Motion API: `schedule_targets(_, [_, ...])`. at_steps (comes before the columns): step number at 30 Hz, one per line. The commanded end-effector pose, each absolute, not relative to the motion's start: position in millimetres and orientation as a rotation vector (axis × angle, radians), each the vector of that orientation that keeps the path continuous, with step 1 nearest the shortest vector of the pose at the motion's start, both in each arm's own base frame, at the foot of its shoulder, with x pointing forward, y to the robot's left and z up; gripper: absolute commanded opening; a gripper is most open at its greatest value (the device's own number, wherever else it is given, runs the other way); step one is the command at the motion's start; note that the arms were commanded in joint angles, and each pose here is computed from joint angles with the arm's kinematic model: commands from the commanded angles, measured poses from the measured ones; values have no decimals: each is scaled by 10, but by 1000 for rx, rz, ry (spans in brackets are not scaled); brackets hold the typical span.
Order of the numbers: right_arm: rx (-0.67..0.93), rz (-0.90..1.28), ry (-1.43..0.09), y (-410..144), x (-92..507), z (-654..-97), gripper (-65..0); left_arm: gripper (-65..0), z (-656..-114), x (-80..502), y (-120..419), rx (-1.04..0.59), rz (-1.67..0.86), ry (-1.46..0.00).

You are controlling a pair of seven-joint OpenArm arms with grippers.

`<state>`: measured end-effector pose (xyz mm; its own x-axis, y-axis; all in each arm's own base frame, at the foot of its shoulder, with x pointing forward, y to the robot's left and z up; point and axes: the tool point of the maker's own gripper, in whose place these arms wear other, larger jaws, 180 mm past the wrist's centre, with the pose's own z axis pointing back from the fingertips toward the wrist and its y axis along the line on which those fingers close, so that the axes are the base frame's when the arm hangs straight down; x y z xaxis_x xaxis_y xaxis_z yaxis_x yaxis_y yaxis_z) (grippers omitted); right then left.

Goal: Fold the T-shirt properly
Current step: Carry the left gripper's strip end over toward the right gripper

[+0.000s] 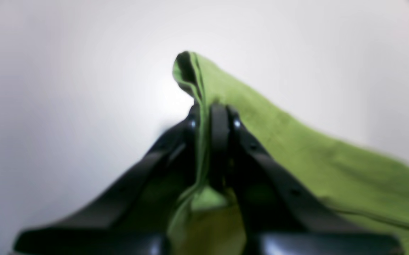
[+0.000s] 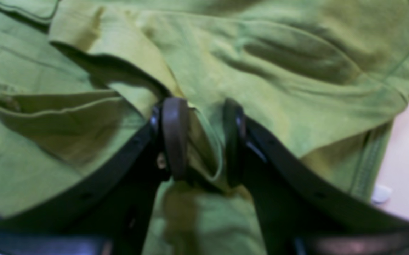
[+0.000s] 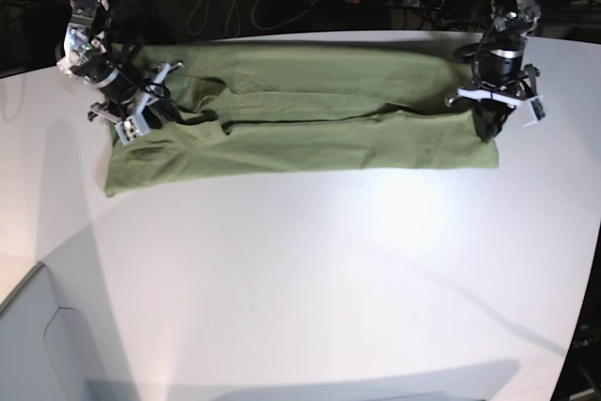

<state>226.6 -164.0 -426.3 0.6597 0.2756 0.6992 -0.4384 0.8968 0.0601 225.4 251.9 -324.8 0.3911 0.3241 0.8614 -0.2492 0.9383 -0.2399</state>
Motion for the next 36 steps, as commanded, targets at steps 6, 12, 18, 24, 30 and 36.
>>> schedule_targets(6, [214,447,-735,-1660,2329,-4253,-502,-650,-3170,2360,1945,-218,291,-1102])
schedule_targets(12, [214,448,-733,-1656,2327,-4256,-502,-650,-3269,2441,1289,-284,182,-1074])
schedule_targets(18, [216,447,-727,-1656,2301,-4270,-502,-650,-3182,2534,534,-368,62,-1085])
schedule_targets(24, [216,447,-725,-1655,2290,-4272,-502,-650,-3366,2571,-84,-443,-56,-1027])
schedule_targets(30, [216,447,-725,-1655,2290,-4272,-502,-650,-3556,2521,-456,-508,-128,-963])
schedule_targets(36, [216,447,-724,-1655,2284,-4276,-502,-650,-3477,2602,-570,-533,-126,-981])
